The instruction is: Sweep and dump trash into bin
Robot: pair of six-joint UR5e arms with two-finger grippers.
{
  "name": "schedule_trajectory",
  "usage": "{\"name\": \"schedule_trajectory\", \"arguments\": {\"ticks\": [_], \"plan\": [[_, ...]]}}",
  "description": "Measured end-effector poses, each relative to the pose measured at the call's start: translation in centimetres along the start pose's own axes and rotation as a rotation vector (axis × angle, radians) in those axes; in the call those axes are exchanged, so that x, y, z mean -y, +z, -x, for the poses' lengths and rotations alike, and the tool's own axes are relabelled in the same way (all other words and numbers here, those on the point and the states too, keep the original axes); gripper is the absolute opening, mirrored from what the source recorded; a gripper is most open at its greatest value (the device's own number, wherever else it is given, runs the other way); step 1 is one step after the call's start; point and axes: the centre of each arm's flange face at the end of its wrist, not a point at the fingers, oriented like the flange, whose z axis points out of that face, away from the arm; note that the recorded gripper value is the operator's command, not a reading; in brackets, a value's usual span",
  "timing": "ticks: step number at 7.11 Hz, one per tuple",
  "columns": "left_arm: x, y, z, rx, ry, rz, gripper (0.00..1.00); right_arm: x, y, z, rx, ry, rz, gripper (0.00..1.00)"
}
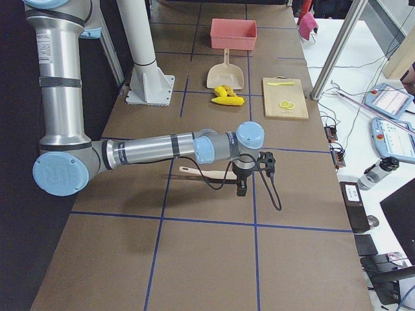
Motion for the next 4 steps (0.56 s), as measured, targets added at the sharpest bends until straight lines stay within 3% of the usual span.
{"name": "schedule_trajectory", "arguments": {"ticks": [2, 4], "plan": [[-0.3, 0.0, -0.4, -0.01, 0.001, -0.004, 1.0, -3.7, 1.9, 5.8, 0.004, 0.007, 0.02, 0.99], [-0.2, -0.1, -0.9, -0.038, 0.002, -0.011, 1.0, -7.6, 6.4, 11.6, -0.035, -0.008, -0.006, 0.99]]}}
